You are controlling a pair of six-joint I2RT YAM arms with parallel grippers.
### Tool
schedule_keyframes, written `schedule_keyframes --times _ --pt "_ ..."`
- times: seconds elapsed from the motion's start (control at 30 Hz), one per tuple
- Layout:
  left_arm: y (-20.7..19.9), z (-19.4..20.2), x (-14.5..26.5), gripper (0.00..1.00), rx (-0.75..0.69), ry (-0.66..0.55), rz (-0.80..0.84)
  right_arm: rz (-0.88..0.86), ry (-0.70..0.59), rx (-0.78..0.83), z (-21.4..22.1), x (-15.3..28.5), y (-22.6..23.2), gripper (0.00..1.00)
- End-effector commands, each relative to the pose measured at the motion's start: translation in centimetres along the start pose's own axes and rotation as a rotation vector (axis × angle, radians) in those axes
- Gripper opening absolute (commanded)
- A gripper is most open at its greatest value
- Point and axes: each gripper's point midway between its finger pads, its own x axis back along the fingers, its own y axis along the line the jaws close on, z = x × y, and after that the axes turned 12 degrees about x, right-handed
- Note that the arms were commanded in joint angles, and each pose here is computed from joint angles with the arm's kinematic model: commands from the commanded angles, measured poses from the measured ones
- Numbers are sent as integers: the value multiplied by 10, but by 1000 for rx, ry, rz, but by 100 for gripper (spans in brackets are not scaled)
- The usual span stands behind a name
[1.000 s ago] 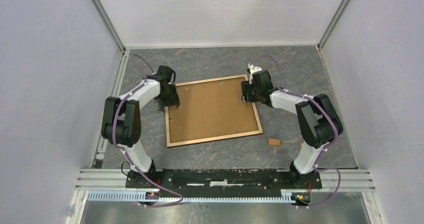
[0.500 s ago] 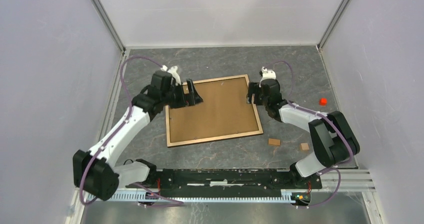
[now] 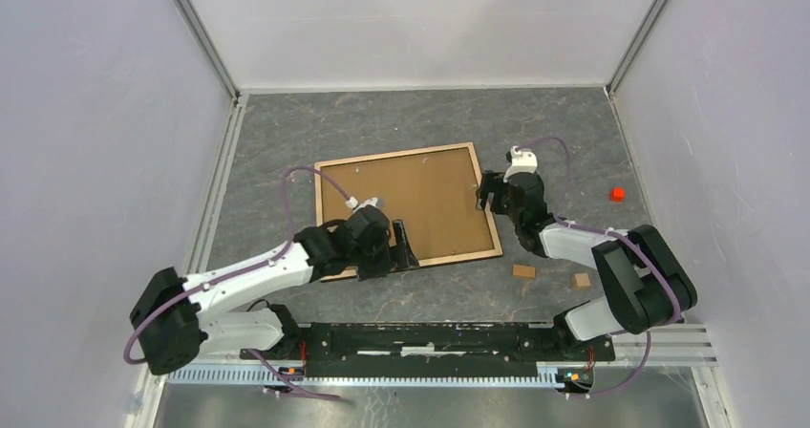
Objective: Put the photo into the frame
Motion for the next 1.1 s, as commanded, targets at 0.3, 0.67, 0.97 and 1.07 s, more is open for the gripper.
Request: schedule_keyframes --times 0.3,0.67,0.97,1.07 --pt "18 27 -35 81 682 -182 -216 -75 -143 35 -48 3 14 86" --pt "13 10 -50 74 907 -304 -305 -67 -147 35 -47 7 10 86" --pt "33 -10 -69 64 1011 -271 -322 1 -135 60 -45 8 -5 85" --pt "38 -14 -73 56 1022 -256 -346 5 -137 68 -45 7 -6 85"
